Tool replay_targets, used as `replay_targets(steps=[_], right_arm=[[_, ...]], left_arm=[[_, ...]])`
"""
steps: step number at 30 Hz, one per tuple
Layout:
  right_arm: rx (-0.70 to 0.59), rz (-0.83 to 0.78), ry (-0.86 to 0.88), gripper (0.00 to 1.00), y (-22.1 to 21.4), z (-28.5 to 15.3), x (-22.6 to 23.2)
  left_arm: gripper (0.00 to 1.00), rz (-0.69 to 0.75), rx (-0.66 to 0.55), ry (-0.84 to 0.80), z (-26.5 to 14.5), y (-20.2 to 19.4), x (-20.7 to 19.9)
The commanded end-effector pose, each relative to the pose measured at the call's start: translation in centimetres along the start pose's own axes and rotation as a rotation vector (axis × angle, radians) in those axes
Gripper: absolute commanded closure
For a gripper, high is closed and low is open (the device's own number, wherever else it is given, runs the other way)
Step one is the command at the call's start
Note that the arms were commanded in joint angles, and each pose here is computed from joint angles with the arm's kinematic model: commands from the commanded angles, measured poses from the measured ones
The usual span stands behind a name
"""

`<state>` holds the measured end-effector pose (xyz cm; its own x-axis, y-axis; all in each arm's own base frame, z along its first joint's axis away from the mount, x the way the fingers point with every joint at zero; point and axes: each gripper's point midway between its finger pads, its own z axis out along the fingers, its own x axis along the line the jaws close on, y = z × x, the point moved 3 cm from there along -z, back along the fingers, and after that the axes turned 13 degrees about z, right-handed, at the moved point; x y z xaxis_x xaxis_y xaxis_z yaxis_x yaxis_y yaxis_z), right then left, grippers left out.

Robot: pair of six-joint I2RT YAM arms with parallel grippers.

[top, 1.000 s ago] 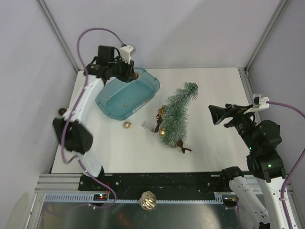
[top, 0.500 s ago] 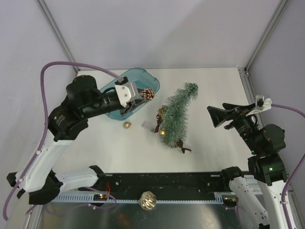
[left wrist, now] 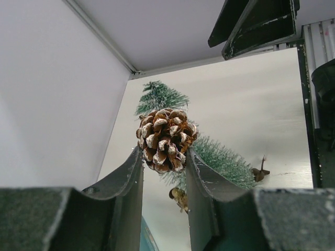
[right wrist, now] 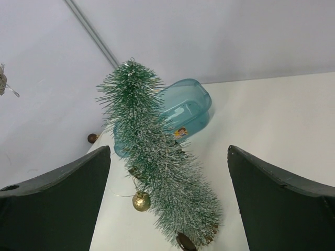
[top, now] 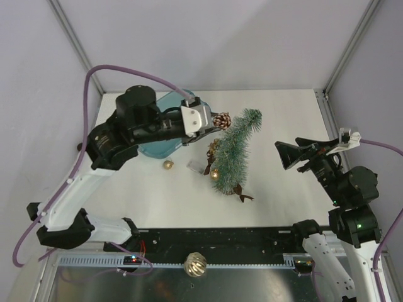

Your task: Decorate the small christmas tree

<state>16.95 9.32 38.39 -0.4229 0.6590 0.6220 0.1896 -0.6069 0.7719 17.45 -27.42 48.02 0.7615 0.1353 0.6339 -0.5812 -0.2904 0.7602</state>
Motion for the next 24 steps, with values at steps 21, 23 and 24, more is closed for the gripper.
replay_targets(steps=[21,23,24], right_arm=[[-0.007,-0.073,-0.141,0.03,0.2,1.0,-2.7],[-0.008,-0.074,-0.14,0.03,0.3,1.1,-2.7],[-0.008,-0.074,-0.14,0.03,0.2,1.1,-2.7]], left_arm=[[0.76,0.074,0.063,0.019,7.5,-1.4,3.4],[0.76,0.07,0.07,0.021,7.8,-1.6,3.5],[0.76,0.068,0.073,0.022,7.8,-1.7,3.4]])
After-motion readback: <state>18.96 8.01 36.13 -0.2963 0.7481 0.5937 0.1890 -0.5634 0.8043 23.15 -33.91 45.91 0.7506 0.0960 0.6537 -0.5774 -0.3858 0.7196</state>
